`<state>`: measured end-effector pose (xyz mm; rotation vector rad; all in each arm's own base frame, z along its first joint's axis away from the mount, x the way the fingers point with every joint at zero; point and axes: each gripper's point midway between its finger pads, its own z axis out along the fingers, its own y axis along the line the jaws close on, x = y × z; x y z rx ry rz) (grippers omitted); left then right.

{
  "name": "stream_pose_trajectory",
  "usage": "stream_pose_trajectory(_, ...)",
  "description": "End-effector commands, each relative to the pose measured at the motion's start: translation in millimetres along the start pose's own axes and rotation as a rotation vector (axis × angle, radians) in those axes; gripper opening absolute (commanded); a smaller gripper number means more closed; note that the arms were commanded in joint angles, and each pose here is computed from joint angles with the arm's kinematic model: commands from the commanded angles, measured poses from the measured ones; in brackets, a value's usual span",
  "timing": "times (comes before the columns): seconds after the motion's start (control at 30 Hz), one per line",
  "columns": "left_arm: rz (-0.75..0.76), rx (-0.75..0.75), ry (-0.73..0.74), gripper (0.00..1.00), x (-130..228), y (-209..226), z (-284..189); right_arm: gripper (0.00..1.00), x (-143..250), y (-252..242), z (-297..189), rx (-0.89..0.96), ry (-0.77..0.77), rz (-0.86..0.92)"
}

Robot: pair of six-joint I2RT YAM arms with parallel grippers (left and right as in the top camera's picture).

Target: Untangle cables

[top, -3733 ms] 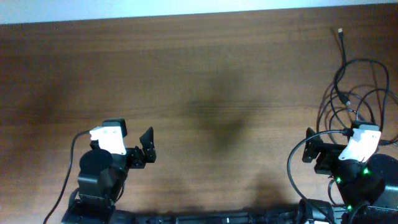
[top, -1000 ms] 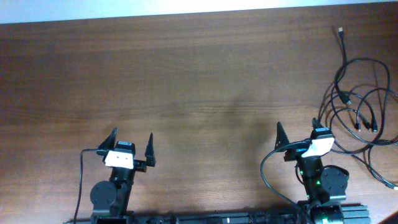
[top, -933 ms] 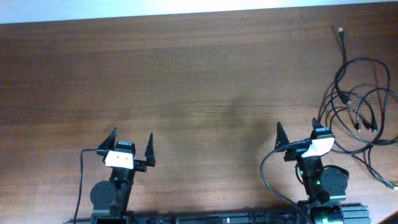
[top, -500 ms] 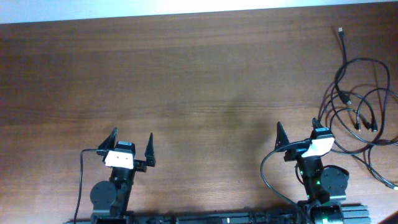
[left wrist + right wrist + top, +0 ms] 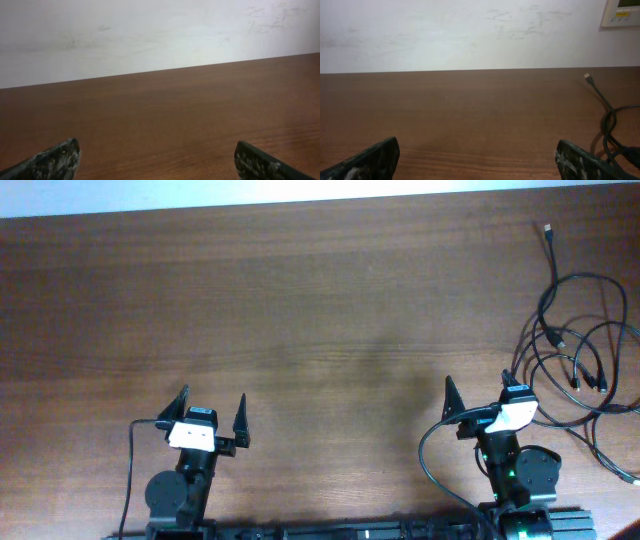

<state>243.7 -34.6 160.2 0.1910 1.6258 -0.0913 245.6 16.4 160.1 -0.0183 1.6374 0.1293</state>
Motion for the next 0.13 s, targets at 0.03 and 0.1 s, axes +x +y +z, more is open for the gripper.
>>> stream_pose_trajectory(0.03, 0.019, 0.011, -0.002, 0.99, 0.1, -1.8, -0.4, 0.98, 2.8, 1.0, 0.1, -0.004, 0.006, -0.006)
stream_pose_trajectory(0.1, 0.019, 0.011, -0.001, 0.99, 0.2, -1.7, -0.4, 0.98, 2.8, 1.0, 0.1, -0.004, 0.006, -0.006)
